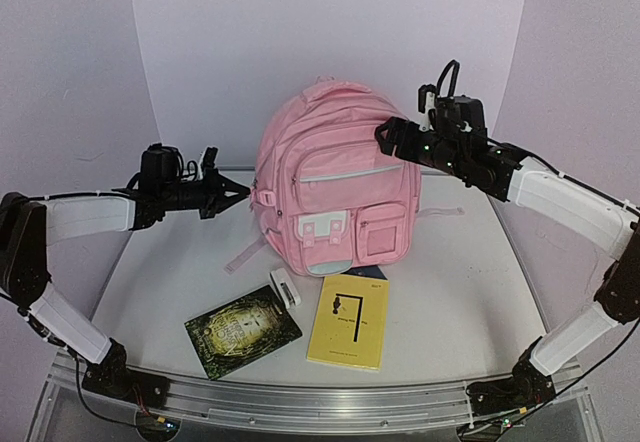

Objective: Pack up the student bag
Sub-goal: Zip the student bag at the center of the board.

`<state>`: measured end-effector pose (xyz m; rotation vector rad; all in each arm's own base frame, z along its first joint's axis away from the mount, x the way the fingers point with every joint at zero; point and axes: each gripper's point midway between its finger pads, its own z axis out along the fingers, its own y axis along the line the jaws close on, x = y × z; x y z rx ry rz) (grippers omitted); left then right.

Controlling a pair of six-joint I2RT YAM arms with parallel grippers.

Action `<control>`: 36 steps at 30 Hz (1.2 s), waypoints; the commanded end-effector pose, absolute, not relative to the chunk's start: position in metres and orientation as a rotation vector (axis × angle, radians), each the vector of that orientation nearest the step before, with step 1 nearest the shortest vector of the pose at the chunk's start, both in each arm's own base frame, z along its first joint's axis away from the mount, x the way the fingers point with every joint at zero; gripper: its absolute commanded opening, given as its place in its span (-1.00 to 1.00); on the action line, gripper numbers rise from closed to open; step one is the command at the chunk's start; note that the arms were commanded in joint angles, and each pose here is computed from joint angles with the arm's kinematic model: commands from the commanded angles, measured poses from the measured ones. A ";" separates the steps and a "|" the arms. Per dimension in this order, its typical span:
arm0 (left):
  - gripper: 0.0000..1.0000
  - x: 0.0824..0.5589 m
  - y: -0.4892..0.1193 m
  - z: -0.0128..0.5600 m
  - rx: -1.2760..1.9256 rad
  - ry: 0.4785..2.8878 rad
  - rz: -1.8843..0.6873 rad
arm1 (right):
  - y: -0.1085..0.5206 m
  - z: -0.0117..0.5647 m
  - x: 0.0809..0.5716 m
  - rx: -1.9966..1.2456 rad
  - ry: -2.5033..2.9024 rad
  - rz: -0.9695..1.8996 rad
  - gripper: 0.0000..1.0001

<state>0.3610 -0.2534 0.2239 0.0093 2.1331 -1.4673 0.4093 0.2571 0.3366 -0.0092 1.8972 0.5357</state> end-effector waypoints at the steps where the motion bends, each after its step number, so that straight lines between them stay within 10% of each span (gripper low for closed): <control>1: -0.99 0.373 -0.249 0.201 -0.020 2.191 -1.424 | 0.256 0.324 0.407 -0.011 1.933 0.521 0.74; 11: -1.00 0.372 -0.256 0.246 0.337 2.033 -1.317 | 0.253 0.336 0.397 -0.021 1.911 0.553 0.76; 36: -1.00 0.371 -0.238 0.143 0.014 2.390 -1.240 | 0.245 0.328 0.394 -0.004 1.921 0.523 0.75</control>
